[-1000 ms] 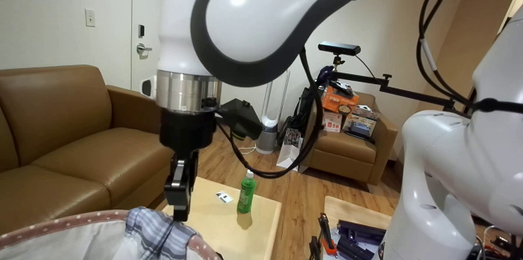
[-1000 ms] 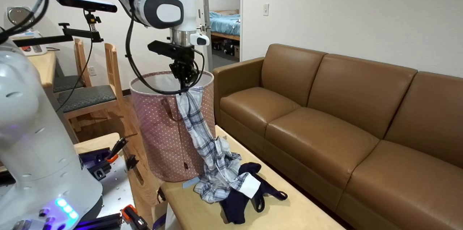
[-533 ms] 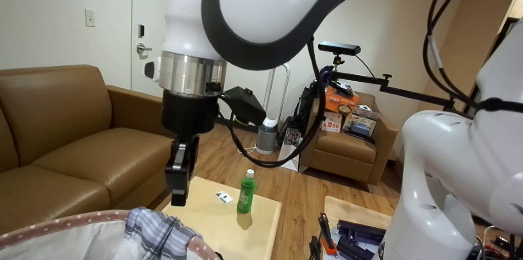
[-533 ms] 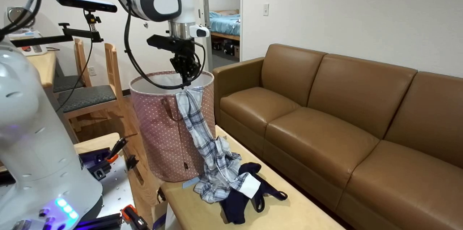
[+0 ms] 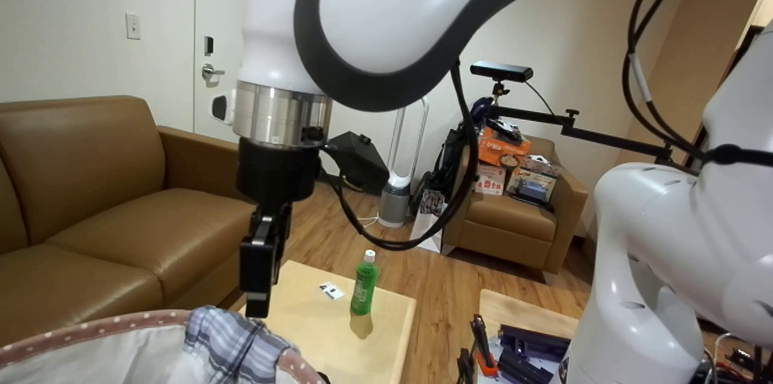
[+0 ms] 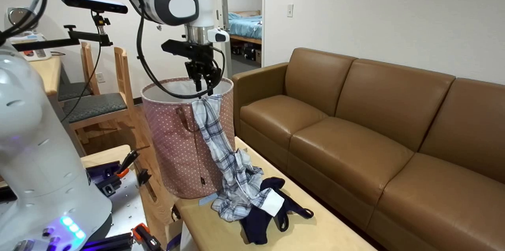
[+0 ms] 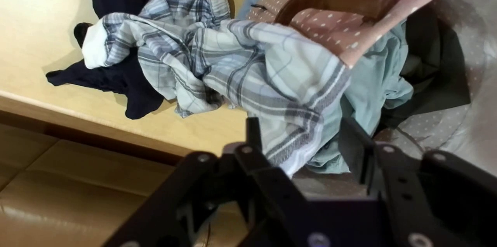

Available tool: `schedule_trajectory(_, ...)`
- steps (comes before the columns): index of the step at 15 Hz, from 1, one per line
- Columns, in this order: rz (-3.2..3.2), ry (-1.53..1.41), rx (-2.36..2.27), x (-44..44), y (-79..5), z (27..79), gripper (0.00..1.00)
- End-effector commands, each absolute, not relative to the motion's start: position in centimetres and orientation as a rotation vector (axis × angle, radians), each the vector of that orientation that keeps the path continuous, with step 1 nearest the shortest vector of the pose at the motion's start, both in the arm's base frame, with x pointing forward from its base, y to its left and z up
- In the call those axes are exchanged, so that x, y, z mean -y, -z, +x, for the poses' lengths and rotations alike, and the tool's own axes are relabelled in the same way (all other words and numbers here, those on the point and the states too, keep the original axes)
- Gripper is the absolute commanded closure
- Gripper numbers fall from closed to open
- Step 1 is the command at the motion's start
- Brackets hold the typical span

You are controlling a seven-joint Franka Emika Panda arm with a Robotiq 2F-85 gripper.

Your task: Remove the checkered shirt from the pink laundry bag

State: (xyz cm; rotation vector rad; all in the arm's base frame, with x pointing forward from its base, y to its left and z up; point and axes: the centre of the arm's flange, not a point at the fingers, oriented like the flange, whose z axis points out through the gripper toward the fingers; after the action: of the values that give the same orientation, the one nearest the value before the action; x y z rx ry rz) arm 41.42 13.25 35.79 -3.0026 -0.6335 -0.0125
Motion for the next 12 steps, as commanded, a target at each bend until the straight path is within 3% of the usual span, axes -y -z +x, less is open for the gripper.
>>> schedule_trajectory(1,-2.981,0.052,0.599,-13.5,-34.1,41.8,0.13)
schedule_trajectory(3,-2.973,0.064,0.604,-13.7,-33.5,42.1,0.01)
schedule_trajectory(5,-2.972,0.066,0.605,-13.9,-32.9,42.3,0.03)
schedule_trajectory(6,-2.971,0.066,0.6,-13.9,-32.6,42.3,0.32)
schedule_trajectory(8,-2.976,0.052,0.585,-13.9,-32.3,42.1,0.29)
schedule_trajectory(12,-2.979,0.034,0.588,-14.0,-32.3,42.1,0.57)
